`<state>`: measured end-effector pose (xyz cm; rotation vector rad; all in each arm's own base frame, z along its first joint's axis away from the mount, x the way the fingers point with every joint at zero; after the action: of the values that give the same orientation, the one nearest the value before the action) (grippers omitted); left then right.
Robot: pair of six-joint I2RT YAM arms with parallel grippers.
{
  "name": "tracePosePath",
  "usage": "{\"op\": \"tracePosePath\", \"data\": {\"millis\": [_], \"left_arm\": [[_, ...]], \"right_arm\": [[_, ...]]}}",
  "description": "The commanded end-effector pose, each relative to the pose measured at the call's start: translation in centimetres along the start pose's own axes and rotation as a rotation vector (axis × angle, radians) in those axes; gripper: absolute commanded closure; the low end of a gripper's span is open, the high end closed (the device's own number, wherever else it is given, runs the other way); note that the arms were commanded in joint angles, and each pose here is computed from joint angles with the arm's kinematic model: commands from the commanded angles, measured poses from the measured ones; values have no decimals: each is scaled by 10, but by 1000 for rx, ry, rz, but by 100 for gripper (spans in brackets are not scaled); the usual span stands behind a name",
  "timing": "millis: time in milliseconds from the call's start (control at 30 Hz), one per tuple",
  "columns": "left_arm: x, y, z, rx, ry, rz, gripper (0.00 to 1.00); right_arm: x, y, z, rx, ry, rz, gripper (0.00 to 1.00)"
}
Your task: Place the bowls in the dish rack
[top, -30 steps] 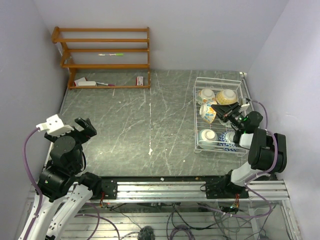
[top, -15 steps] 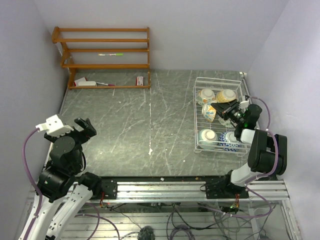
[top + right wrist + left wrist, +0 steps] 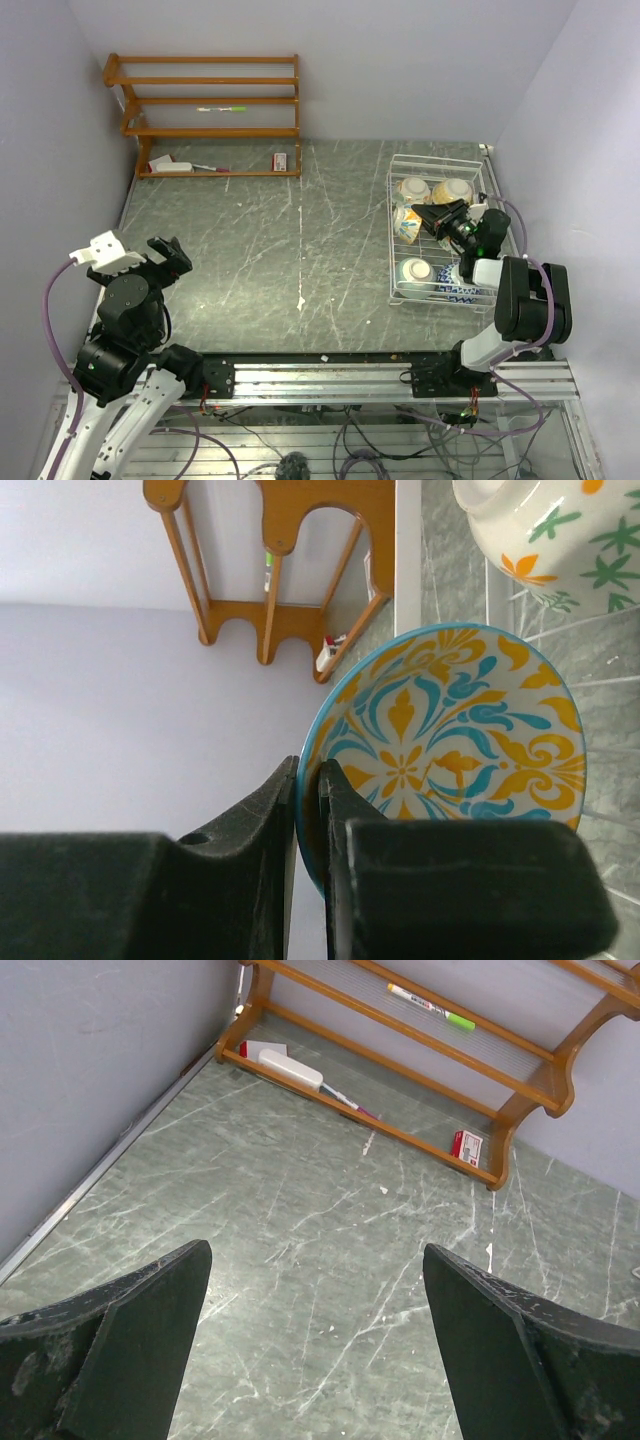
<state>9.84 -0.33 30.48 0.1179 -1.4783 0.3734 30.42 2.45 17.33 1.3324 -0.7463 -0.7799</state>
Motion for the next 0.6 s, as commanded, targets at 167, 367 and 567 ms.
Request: {"op": "tracePosePath", "data": {"millis": [167,367,567], "left_arm": [[2,4,1,34,-21,21,2],[3,3,0,34,-20,16,2],[2,3,0,30,-20,14,2]], "right_arm": [[-2,-22,2,-149,-44,-35,85],[3,-30,11,-240,-62,-22,82],[2,-42,21,-285,-59,-34,78]]}}
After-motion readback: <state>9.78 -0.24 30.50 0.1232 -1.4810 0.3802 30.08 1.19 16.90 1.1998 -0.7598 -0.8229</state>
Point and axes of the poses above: each gripper's point midway between its finger pads, its own z axis back along the fingers, its own y axis along the line the jaws close on, x = y × z, the point moved 10 cm from there along z, back along the fingers, and after that the axes turned 10 degrees about -z, right-handed, at the moved point
